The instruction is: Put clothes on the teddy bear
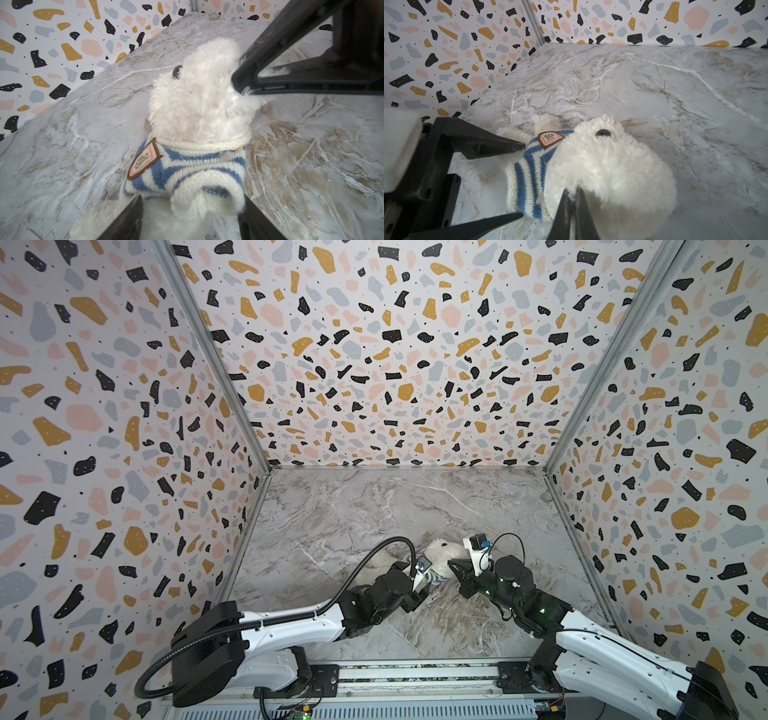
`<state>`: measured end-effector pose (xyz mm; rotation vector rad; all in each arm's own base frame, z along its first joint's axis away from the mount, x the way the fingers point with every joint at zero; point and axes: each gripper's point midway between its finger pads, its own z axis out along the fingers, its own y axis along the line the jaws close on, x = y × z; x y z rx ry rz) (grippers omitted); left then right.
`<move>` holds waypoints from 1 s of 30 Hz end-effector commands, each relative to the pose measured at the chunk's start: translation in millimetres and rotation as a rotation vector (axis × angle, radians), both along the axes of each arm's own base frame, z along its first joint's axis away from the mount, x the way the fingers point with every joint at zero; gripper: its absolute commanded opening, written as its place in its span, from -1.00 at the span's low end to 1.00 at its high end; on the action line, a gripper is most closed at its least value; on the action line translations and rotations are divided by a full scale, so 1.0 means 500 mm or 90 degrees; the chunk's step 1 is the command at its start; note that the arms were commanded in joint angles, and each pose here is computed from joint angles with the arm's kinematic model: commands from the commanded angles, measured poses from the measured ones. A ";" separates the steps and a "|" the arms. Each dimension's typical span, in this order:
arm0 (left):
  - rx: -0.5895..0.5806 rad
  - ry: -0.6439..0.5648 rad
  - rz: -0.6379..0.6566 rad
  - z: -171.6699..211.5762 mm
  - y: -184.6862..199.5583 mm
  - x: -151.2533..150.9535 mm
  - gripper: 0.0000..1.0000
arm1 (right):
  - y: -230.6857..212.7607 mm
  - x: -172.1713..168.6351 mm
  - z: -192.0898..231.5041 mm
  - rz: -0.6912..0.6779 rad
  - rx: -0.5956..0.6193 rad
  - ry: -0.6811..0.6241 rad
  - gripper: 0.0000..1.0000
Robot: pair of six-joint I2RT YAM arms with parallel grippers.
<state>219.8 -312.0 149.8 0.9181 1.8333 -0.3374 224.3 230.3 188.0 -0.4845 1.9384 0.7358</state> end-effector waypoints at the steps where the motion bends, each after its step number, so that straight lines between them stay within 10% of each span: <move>1: -0.034 -0.068 0.036 0.057 -0.009 0.031 0.37 | 0.014 0.004 0.069 0.002 0.047 -0.031 -1.00; 9: -0.014 -0.081 0.055 0.043 -0.010 0.045 0.24 | 0.021 -0.004 0.075 0.011 0.052 -0.033 -1.00; 21: -0.019 -0.082 0.058 0.048 -0.005 0.044 -0.98 | 0.018 -0.010 0.086 0.008 0.056 -0.041 -1.00; 30: -0.060 -0.068 0.013 0.093 0.004 0.010 -1.00 | 0.005 -0.017 0.093 0.009 0.040 -0.069 -0.54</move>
